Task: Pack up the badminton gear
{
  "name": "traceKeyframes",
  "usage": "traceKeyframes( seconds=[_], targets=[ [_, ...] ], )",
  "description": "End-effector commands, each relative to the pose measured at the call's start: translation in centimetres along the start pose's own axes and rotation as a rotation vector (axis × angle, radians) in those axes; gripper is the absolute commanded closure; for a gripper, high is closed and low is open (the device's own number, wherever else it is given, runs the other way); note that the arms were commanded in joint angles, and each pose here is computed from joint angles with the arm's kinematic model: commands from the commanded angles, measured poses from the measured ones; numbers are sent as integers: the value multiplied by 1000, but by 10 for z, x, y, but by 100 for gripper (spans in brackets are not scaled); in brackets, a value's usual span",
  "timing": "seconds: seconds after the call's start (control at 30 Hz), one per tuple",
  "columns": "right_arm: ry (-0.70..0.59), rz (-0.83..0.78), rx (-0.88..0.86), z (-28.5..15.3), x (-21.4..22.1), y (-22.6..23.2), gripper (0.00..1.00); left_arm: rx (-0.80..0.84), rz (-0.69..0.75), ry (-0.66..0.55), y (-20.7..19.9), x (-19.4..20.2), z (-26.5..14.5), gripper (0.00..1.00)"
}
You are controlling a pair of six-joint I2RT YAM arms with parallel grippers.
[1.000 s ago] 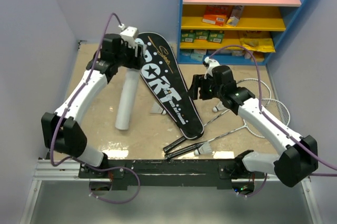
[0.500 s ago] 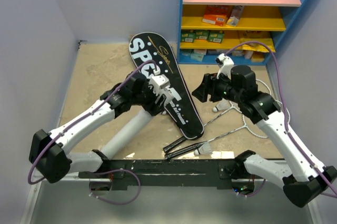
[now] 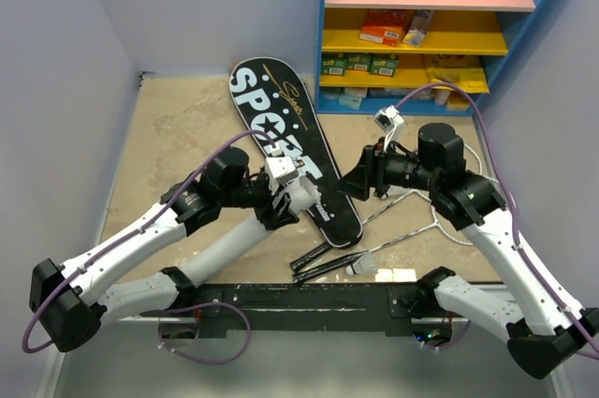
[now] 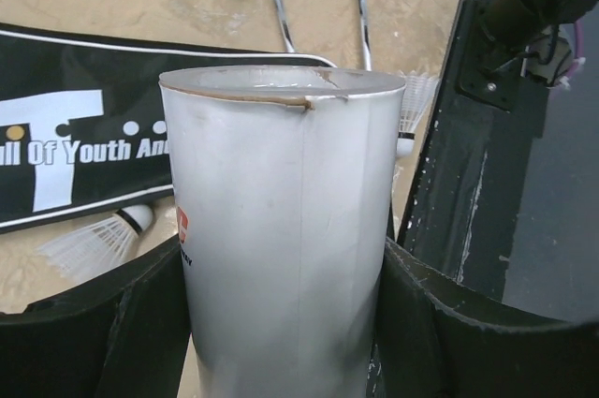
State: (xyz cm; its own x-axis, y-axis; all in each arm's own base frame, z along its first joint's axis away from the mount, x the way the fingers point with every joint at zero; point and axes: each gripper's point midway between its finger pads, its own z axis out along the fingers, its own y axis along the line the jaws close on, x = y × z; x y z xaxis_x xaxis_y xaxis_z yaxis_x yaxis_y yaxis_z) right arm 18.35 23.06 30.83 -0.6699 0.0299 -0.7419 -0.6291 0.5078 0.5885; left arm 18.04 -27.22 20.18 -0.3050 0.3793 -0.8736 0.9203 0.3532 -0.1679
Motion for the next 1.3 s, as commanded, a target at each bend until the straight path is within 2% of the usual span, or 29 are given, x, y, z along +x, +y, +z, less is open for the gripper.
traceKeyframes(
  seconds=[0.0, 0.4, 0.73, 0.87, 1.03, 1.17, 1.27],
  targets=[
    [-10, -18, -122, 4, -8, 21, 41, 91, 55, -59, -17, -15, 3, 100],
    [110, 9, -197, 41, 17, 31, 46, 123, 68, -79, -24, -19, 6, 100],
    [145, 20, -224, 53, 31, 33, 54, 114, 72, -79, -22, -15, 7, 99],
    [155, 23, -248, 55, 33, 37, 66, 111, 77, -86, -22, -16, 7, 99],
    [153, 34, -261, 54, 37, 38, 76, 113, 73, -88, -23, -16, 5, 99],
    [149, 45, -278, 52, 40, 40, 92, 117, 80, -104, -25, -20, 2, 99],
    [150, 50, -293, 50, 41, 43, 100, 122, 82, -111, -27, -20, 0, 99]
  ],
)
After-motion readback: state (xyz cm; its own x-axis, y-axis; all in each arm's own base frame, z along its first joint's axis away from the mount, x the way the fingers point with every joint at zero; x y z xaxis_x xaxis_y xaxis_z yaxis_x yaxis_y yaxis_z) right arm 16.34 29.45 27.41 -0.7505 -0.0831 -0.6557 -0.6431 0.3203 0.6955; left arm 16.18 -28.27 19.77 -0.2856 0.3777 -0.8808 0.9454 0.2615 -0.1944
